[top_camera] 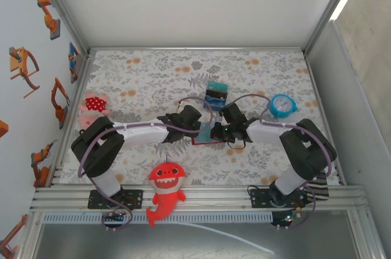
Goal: Take the credit cards out of the card holder
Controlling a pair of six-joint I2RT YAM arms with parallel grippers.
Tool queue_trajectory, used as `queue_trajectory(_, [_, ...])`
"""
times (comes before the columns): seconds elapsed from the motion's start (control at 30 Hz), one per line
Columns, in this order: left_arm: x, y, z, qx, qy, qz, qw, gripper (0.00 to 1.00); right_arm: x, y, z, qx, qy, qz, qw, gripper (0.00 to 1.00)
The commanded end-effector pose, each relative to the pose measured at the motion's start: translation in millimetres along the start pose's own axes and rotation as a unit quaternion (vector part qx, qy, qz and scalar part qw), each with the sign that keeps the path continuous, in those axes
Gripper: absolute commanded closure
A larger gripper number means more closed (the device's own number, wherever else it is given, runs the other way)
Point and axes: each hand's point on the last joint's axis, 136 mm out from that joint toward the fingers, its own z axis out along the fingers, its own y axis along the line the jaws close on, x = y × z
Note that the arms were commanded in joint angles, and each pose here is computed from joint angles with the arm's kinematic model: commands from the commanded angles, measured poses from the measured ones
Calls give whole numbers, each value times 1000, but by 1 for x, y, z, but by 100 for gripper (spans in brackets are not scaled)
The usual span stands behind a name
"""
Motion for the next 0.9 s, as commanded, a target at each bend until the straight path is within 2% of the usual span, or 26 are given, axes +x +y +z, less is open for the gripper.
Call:
queue_trajectory(0.0, [-1, -3, 3, -2, 6, 18, 1000, 3, -8, 1, -6, 10, -12, -4, 1000, 99])
queue_trajectory(0.73, [18, -1, 18, -22, 36, 46, 998, 3, -14, 3, -20, 17, -33, -11, 999, 100])
queue_trajectory(0.87, [16, -1, 18, -23, 34, 46, 998, 3, -13, 2, -20, 18, -30, -13, 999, 95])
